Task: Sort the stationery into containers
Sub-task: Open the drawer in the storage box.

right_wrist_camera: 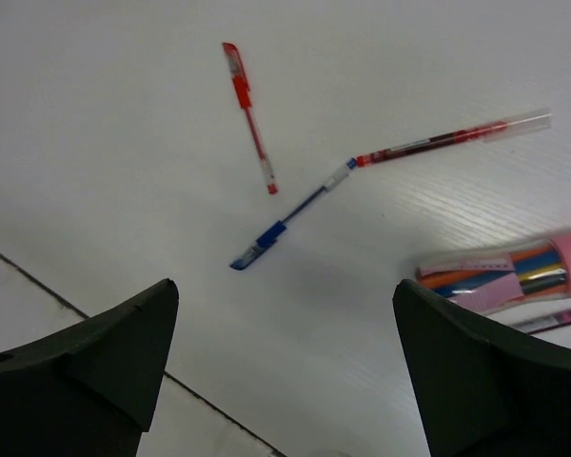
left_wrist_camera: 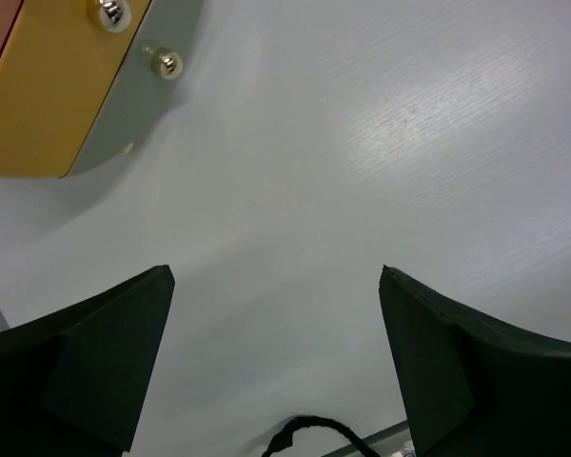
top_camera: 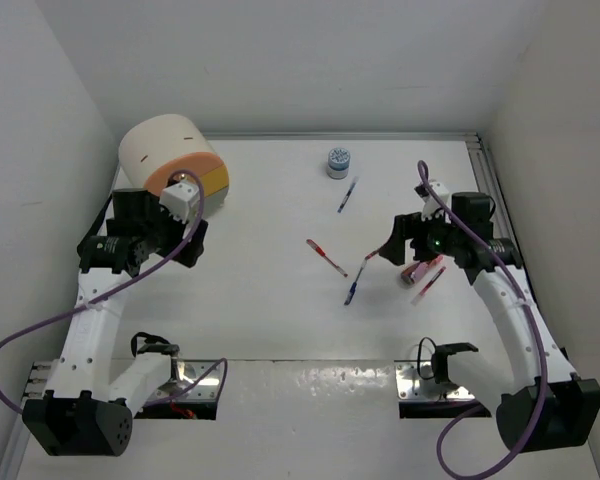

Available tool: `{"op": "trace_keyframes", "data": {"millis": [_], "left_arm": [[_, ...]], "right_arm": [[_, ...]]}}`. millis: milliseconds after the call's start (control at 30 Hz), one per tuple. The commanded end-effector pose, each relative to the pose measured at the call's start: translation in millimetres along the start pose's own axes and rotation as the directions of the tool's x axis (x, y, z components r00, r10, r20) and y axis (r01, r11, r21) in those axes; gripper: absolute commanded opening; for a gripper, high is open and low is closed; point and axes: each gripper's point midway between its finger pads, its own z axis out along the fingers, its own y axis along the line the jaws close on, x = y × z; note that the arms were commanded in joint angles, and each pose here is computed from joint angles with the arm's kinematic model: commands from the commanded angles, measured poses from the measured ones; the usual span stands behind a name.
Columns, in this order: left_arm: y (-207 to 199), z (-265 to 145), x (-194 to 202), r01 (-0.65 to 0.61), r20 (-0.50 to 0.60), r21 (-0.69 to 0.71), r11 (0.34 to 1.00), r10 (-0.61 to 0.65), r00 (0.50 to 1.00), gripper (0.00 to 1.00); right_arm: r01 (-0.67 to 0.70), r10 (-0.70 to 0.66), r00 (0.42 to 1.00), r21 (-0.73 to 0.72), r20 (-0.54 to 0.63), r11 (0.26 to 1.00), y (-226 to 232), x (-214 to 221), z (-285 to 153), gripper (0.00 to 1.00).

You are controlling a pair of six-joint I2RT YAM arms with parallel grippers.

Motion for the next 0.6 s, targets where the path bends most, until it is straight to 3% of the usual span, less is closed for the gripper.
{"op": "trace_keyframes", "data": {"millis": [0,133,300,333,433,567], "left_arm": [[-8.5,-16.2,-34.1,-0.055,0.111,0.047,0.997,0.05,0.993,0.96],[7.1,-35.3,-80.4,-0.04,0.189,-0.007,0.999,0.04,0.981,0.95],[48.1,-55.8,-145.2,0.043,0.3,-0.162,0.986,0.008,0.954,0.9],[52.5,-57.0,-153.9,0.055,0.318,-0.173,0.983,0.003,0.948,0.89],[81.4,-53.3,-177.5,0.119,0.367,-0.225,0.967,-0.029,0.93,0.89],[106.8,-24.8,-187.2,0.182,0.382,-0.23,0.956,-0.083,0.921,0.88]], "right_arm": [[-0.078,0.09,0.992,-0.136,0.083,0.988,27.9,-35.3,0.8,0.92],[-0.121,0.159,0.981,-0.289,0.112,0.95,52.9,-70.3,9.1,0.89],[-0.341,0.375,0.927,-0.426,-0.005,0.838,90.0,-97.7,47.8,0.71],[-0.315,0.365,0.931,-0.466,0.017,0.826,105.7,-107.5,55.3,0.69],[-0.371,0.428,0.904,-0.489,0.006,0.79,127.4,-123.9,90.4,0.62],[-0.507,0.554,0.828,-0.536,-0.086,0.675,159.8,-154.8,141.4,0.52]]}}
